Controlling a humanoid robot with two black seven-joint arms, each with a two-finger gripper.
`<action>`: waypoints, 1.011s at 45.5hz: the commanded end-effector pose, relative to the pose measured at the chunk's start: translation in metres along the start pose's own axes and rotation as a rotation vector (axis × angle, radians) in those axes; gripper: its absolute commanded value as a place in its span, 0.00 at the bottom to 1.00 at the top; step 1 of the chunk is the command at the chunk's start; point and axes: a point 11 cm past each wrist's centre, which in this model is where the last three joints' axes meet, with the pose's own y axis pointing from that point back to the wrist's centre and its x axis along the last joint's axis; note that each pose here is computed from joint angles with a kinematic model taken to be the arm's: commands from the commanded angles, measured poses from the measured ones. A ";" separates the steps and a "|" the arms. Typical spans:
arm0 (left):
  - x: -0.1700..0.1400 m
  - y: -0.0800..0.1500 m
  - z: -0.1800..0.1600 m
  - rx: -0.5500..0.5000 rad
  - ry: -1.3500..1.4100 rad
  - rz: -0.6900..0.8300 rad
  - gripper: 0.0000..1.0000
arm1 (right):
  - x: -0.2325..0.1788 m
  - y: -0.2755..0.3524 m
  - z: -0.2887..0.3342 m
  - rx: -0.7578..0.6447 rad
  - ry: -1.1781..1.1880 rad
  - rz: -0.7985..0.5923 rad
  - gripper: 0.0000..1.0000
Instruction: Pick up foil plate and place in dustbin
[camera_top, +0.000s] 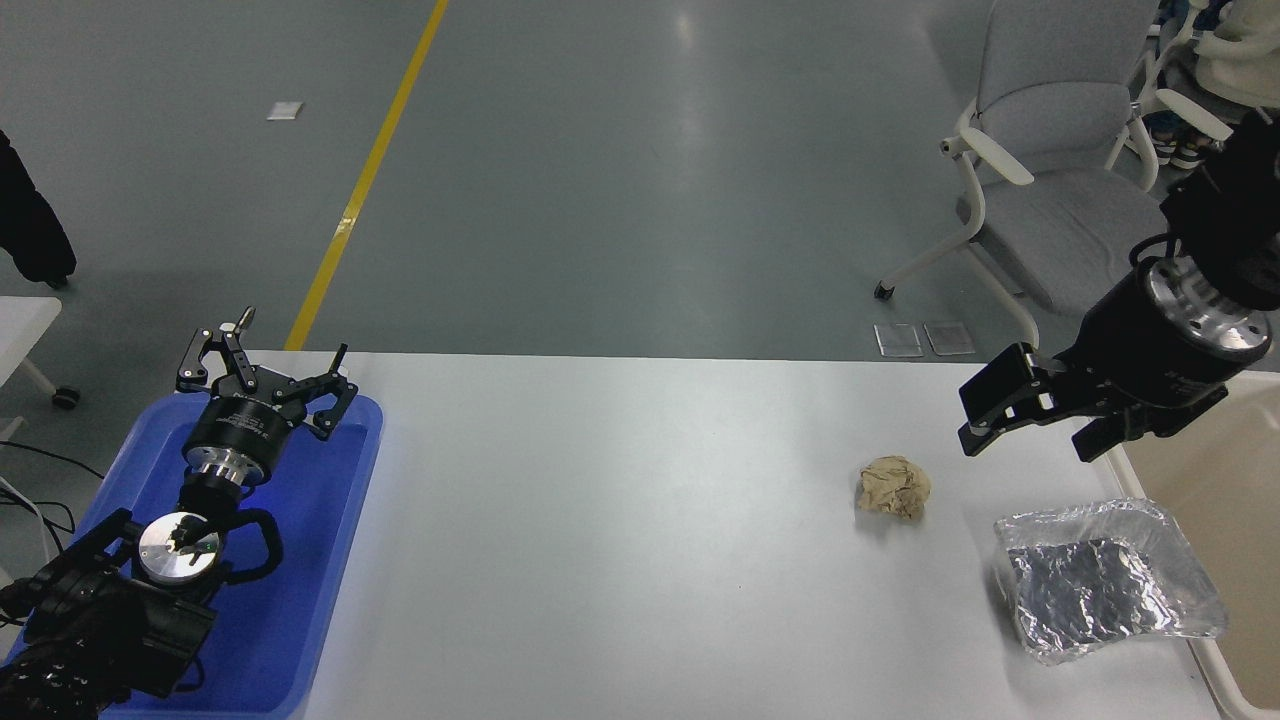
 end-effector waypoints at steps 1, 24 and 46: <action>0.000 0.000 0.000 0.000 0.000 0.000 1.00 | -0.001 -0.001 0.002 0.002 -0.005 -0.001 1.00; 0.000 0.000 0.000 -0.001 0.001 0.000 1.00 | 0.003 -0.005 0.000 -0.021 0.009 -0.006 1.00; 0.000 0.000 0.000 -0.001 0.001 0.000 1.00 | 0.027 -0.011 0.000 -0.044 0.010 0.032 1.00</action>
